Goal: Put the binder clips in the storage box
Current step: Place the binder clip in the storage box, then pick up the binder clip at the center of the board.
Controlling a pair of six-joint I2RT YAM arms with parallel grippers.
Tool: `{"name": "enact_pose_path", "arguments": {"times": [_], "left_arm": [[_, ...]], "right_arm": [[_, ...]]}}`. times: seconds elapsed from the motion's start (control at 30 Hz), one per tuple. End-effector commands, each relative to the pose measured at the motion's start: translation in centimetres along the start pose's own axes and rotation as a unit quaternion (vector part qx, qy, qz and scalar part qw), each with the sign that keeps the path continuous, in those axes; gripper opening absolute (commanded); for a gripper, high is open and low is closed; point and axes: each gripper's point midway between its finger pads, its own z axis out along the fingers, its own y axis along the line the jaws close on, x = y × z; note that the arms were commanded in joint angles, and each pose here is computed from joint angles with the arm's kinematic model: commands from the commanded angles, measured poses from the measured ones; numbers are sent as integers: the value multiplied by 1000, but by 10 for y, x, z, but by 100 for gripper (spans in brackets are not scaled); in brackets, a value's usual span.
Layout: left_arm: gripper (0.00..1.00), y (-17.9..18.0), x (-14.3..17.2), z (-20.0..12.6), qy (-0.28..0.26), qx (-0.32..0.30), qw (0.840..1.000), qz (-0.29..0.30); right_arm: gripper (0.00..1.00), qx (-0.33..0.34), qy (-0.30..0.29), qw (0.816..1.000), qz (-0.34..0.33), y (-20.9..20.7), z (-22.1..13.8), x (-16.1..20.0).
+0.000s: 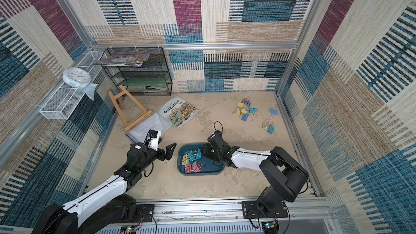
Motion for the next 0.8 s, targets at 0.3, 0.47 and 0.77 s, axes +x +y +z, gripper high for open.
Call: {"name": "enact_pose_path", "arguments": {"times": [0.3,0.47,0.77], "left_arm": [[99,-3,-8,0,-9,6,1000,4],[99,-3,-7,0,-8,7,1000,3],[99,-2,-7,-1,-9,4,1000,5]], "right_arm": [[65,75,-123,987,-67,6,-79,-56],[68,124,-244,957,-101,0,-144,-111],[68,169,-275,941,-104,-55,-183,-213]]}}
